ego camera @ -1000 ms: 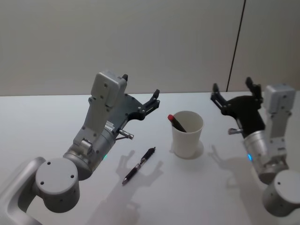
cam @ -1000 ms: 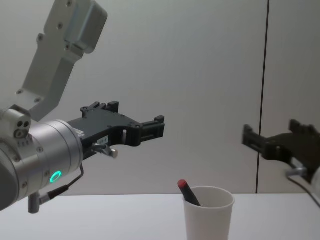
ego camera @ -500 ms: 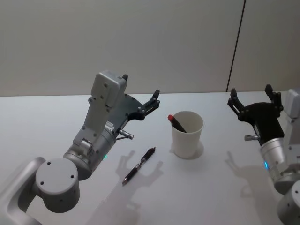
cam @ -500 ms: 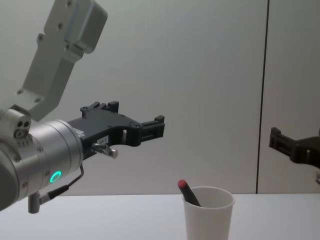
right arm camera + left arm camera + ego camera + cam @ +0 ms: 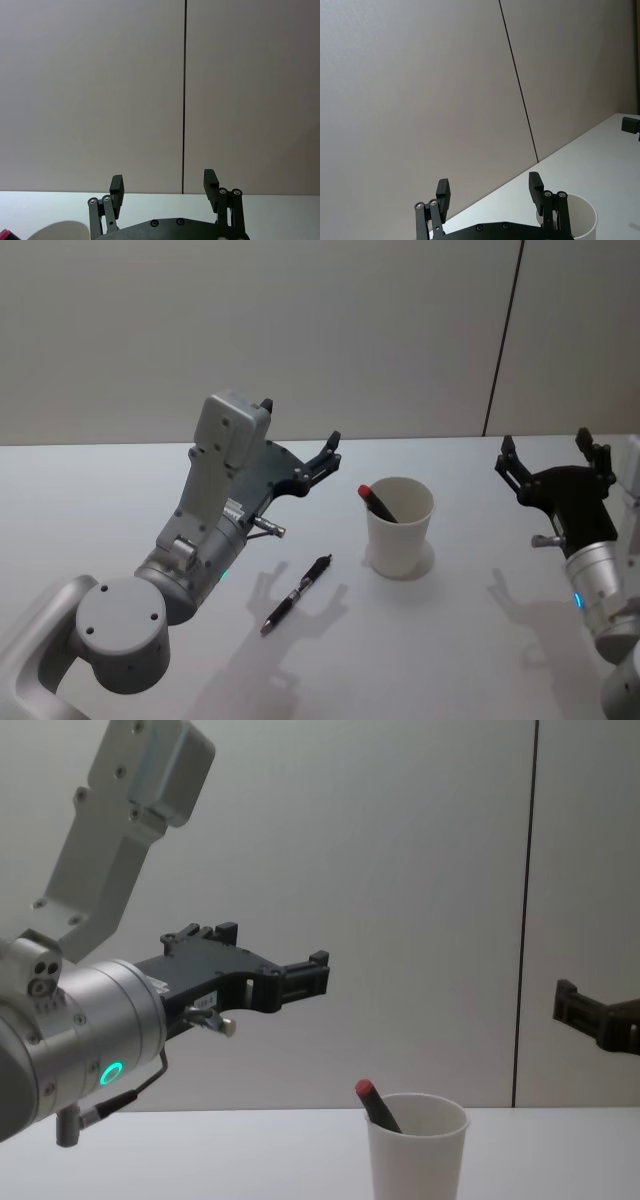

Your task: Place the pen into the pen holder.

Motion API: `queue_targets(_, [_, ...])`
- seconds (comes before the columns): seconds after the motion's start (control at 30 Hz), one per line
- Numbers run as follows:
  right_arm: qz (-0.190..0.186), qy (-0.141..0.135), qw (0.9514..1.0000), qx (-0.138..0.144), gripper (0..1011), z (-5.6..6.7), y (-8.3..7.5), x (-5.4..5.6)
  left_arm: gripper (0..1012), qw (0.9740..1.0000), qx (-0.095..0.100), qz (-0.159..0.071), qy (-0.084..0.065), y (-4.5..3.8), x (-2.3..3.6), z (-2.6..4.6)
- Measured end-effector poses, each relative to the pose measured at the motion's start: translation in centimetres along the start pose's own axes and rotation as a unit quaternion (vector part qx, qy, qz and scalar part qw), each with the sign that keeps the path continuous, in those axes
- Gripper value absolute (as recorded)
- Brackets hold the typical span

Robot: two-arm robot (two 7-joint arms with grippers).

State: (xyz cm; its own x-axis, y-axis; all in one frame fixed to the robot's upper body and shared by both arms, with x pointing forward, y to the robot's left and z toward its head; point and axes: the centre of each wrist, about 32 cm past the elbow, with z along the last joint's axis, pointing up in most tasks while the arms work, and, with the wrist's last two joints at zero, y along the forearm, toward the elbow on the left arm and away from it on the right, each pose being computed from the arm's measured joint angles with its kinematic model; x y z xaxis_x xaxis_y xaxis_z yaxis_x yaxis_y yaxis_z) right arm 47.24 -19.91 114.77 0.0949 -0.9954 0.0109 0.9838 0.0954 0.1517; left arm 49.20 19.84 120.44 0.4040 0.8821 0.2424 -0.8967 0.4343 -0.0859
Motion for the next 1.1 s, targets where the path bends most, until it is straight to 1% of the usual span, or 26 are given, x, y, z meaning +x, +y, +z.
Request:
queue_targets(0.2, [-0.001,0.0,1.0,-0.002,1002,0.1,-0.2,0.0,1003,1.0,0.002,0.0,0.001,0.02,0.0,-0.03])
queue_targets(0.3, [-0.002,0.0,1.0,-0.002,1002,0.1,-0.2,0.1,1003,1.0,0.006,-0.002,0.006,0.06,0.05,-0.05])
queue_targets(0.33, [-0.002,0.0,1.0,-0.003,1002,0.1,-0.2,0.1,1003,0.9999,0.009,-0.003,0.01,0.1,0.1,-0.07])
queue_targets(0.43, [-0.002,0.0,1.0,-0.003,1002,0.2,-0.3,0.1,1003,0.9997,0.014,-0.005,0.018,0.15,0.18,-0.12])
queue_targets(0.47, [-0.002,0.0,1.0,-0.003,1002,0.2,-0.3,0.1,1003,0.9997,0.014,-0.005,0.018,0.15,0.18,-0.12])
queue_targets(0.53, [-0.003,0.0,1.0,-0.003,1002,0.2,-0.3,0.1,1003,0.9989,0.027,-0.011,0.036,0.26,0.39,-0.22])
queue_targets(0.57, [-0.003,0.0,1.0,-0.004,1002,0.2,-0.3,0.1,1003,0.9989,0.027,-0.011,0.036,0.26,0.39,-0.22])
queue_targets(0.67, [-0.003,0.0,1.0,-0.004,1002,0.2,-0.3,0.1,1003,0.9975,0.041,-0.016,0.055,0.35,0.59,-0.42])
queue_targets(0.73, [-0.003,0.0,1.0,-0.004,1001,0.2,-0.3,0.1,1003,0.9967,0.048,-0.018,0.063,0.4,0.69,-0.53])
queue_targets(0.77, [-0.003,0.0,1.0,-0.004,1002,0.2,-0.4,0.1,1003,0.9957,0.055,-0.02,0.072,0.45,0.8,-0.65])
queue_targets(0.87, [-0.003,0.0,1.0,-0.004,1002,0.2,-0.4,0.1,1003,0.9941,0.065,-0.022,0.084,0.52,0.94,-0.81])
queue_targets(0.9, [-0.003,0.0,1.0,-0.004,1002,0.2,-0.4,0.1,1003,0.9927,0.073,-0.023,0.093,0.57,1.03,-0.91])
queue_targets(0.93, [-0.003,0.0,1.0,-0.004,1002,0.2,-0.4,0.1,1003,0.9921,0.077,-0.024,0.096,0.59,1.09,-0.96])
queue_targets(0.97, [-0.003,0.0,1.0,-0.004,1002,0.2,-0.4,0.1,1003,0.9907,0.085,-0.024,0.104,0.64,1.19,-1.05])
queue_targets(1.1, [-0.003,0.0,1.0,-0.004,1002,0.2,-0.4,0.1,1003,0.9872,0.102,-0.026,0.12,0.73,1.41,-1.25])
